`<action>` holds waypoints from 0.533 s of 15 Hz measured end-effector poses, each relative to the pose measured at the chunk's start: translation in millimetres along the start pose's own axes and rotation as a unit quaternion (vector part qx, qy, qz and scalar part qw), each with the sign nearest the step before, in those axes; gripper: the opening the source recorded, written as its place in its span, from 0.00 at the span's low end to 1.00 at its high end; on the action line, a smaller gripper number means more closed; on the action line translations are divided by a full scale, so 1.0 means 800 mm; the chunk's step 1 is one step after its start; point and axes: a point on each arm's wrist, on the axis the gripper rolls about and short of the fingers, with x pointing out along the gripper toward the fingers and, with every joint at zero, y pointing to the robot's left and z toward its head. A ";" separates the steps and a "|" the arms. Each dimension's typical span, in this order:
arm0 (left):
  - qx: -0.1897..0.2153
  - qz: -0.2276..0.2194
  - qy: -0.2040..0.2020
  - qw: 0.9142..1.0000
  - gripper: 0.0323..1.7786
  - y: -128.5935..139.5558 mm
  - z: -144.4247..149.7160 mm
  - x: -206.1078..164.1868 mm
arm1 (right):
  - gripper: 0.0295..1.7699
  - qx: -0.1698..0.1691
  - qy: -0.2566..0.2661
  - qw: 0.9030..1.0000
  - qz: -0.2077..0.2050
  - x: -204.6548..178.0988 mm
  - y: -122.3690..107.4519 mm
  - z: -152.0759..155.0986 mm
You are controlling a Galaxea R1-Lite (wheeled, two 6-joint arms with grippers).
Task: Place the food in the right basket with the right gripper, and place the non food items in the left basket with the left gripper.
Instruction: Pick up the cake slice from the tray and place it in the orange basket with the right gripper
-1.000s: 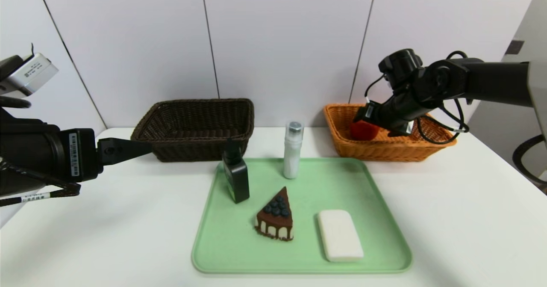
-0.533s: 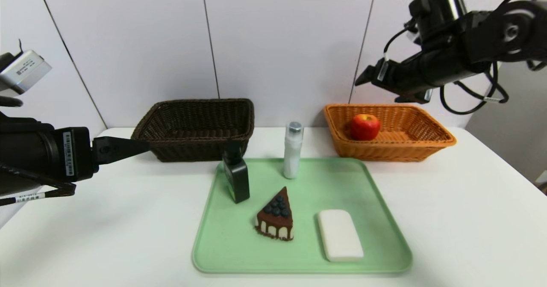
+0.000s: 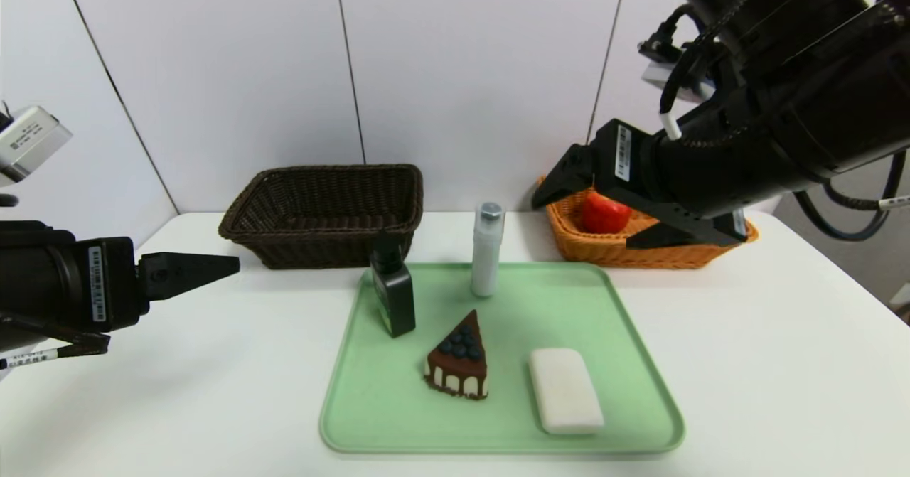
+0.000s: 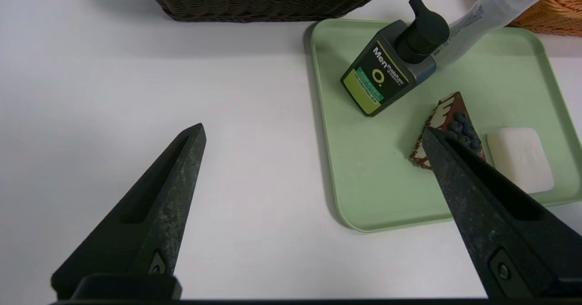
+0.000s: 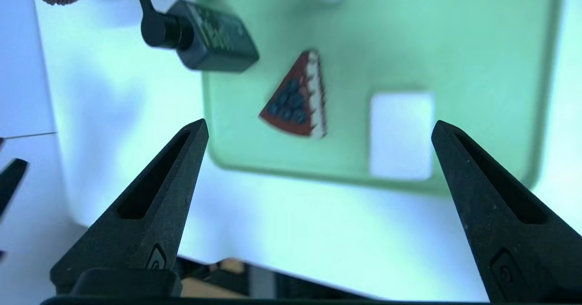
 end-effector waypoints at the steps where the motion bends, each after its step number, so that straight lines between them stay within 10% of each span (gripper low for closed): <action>1: 0.000 0.000 -0.001 1.000 0.95 0.000 0.000 -0.001 | 0.96 0.030 0.019 0.999 -0.006 0.009 0.002 -0.004; 8: 0.001 0.001 0.003 1.000 0.95 0.001 -0.003 0.000 | 0.96 0.148 0.112 0.981 -0.057 0.096 0.016 -0.020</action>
